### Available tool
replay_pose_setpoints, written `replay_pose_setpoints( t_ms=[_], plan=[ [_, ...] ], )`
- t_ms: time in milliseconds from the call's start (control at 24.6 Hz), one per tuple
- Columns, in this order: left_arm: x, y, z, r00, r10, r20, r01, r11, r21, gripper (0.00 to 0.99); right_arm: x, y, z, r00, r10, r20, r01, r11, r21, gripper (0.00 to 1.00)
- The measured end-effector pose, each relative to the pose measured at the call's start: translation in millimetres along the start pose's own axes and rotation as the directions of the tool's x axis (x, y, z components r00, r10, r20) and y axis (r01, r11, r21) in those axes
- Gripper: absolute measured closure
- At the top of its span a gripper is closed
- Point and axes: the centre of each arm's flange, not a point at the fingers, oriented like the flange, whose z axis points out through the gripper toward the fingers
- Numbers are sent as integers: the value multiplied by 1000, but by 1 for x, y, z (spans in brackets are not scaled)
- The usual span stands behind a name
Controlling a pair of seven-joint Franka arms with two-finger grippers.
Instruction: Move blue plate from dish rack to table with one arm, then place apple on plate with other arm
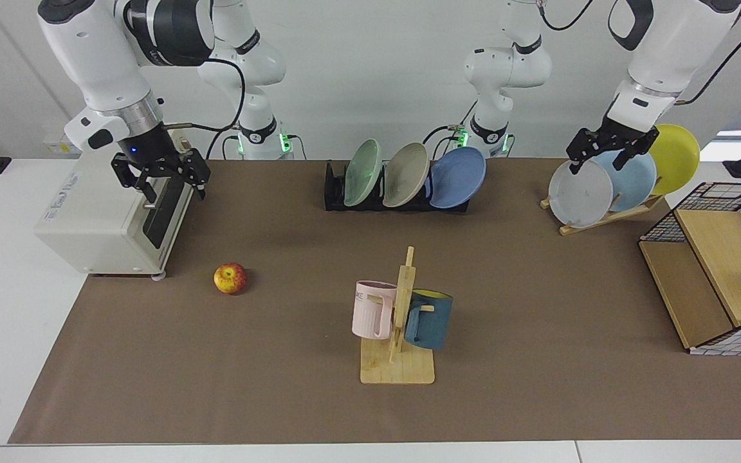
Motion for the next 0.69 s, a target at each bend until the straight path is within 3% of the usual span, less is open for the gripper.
replay_pose_setpoints(
  t_ms=[691],
  plan=[
    [-1, 3, 3, 1000, 5, 9, -5, 1000, 0, 0, 0, 0, 0, 1000, 0, 0, 0, 1000, 0, 0]
  ],
)
